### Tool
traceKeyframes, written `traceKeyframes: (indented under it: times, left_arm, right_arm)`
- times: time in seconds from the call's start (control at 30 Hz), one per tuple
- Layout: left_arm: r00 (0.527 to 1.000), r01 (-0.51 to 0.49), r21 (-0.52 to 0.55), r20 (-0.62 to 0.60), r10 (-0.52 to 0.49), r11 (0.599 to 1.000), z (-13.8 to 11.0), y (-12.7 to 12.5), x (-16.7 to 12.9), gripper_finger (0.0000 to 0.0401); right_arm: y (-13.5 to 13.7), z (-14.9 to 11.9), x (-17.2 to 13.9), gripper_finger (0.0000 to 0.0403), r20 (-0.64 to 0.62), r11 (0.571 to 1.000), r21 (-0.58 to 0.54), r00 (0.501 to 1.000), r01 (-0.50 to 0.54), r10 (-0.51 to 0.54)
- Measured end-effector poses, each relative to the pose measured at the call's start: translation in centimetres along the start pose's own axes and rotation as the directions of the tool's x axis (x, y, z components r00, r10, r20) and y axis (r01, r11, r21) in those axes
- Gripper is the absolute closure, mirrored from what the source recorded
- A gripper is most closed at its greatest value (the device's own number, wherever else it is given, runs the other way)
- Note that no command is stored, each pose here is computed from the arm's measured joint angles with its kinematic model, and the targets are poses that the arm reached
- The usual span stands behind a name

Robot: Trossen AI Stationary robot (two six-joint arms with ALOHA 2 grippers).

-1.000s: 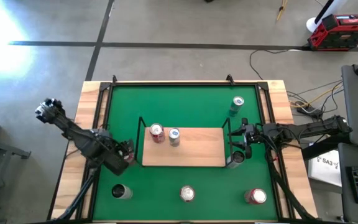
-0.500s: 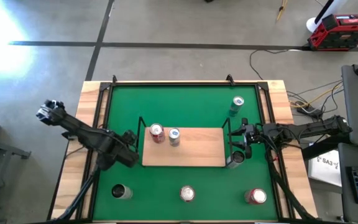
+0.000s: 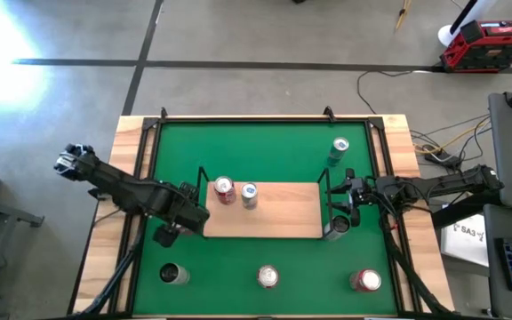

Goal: Place canned beverage on shelf
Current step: Put the top orange soda can on the shelf

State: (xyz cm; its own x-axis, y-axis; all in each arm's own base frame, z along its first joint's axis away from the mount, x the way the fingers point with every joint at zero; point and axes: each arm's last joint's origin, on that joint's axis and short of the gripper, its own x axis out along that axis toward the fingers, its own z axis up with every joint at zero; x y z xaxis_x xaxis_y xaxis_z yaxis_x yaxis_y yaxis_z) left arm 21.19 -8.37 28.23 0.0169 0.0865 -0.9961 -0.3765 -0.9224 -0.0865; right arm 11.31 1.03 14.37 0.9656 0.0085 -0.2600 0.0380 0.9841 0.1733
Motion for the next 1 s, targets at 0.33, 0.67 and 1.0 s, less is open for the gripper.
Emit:
traceKeyframes:
  times: [0.33, 0.67, 1.0]
  left_arm:
    - [0.997, -0.052, -0.012, 0.054, 0.052, 0.999, 0.4, -0.1, 0.9, 0.0048]
    - [0.995, -0.055, -0.010, 0.087, 0.056, 0.998, 0.8, 0.1, 3.0, 0.0048]
    - [0.993, -0.078, 0.005, 0.084, 0.077, 0.997, 0.8, 0.7, 4.0, 0.0051]
  right_arm:
    - [0.0, 0.0, 0.0, 0.0207, 0.000, 1.000, 0.000, 1.000, 0.000, 0.000]
    - [0.0, 0.0, 0.0, 0.0207, 0.000, 1.000, 0.000, 1.000, 0.000, 0.000]
    - [0.0, 0.0, 0.0, 0.0207, 0.000, 1.000, 0.000, 1.000, 0.000, 0.000]
